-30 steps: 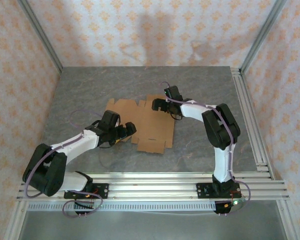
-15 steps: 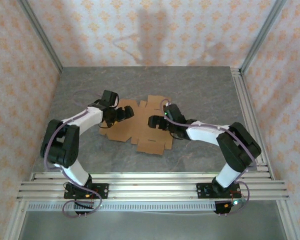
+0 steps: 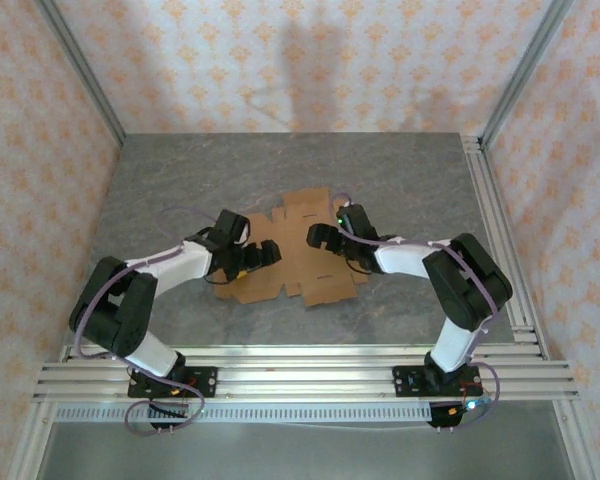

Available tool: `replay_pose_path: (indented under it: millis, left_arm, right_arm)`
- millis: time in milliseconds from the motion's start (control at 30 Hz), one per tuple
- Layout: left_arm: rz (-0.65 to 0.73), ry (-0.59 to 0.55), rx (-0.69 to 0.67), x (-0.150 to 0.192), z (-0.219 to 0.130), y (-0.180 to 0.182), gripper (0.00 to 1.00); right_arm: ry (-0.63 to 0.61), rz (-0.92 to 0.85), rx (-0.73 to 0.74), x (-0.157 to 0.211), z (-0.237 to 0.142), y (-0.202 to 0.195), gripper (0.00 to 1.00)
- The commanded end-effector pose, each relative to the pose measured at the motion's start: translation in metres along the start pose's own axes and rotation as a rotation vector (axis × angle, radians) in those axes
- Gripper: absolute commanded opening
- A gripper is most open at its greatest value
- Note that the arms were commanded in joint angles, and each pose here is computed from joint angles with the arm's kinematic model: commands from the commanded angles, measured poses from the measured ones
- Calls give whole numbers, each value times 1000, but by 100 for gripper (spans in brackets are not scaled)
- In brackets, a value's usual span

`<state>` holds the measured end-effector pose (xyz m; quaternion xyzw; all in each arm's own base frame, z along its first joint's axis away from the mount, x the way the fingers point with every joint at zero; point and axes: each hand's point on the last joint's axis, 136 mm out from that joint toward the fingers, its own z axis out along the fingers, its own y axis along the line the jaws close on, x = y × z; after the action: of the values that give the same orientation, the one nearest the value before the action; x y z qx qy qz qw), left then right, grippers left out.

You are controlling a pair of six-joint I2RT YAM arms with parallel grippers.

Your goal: Fold the paper box

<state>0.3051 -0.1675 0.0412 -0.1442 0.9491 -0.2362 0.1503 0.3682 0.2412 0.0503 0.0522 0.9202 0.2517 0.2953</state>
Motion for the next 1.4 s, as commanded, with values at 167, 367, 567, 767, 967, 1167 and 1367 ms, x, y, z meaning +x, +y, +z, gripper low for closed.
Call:
replay_pose_path:
  millis: [167,367,567,767,967,1167,1367]
  left_arm:
    - [67,-107,-66,-33,-31,-18,99]
    - [126,-57,-2,-37,-14,-62,87]
    - [131,-6,23,-34,21,-82,60]
    - [120,34,-29,-25,47,-63,41]
    - [111,69,-63,-12,59,-43,40]
    - [109,75,-81,-7,62,-35,40]
    - [106,80,-91,-5,64,-30,40]
  right_arm:
    - [-77,-73,61,-35,-46,-11,99]
    - [-65,-89,121,-42,-67,-41,99]
    - [-51,24,66,-40,-66,-58,97]
    - [4,81,-15,-33,-53,-60,90]
    - [64,93,-55,-25,-37,-61,73]
    - [91,104,-97,-24,-26,-60,52]
    - [83,106,-146,-25,-27,-52,36]
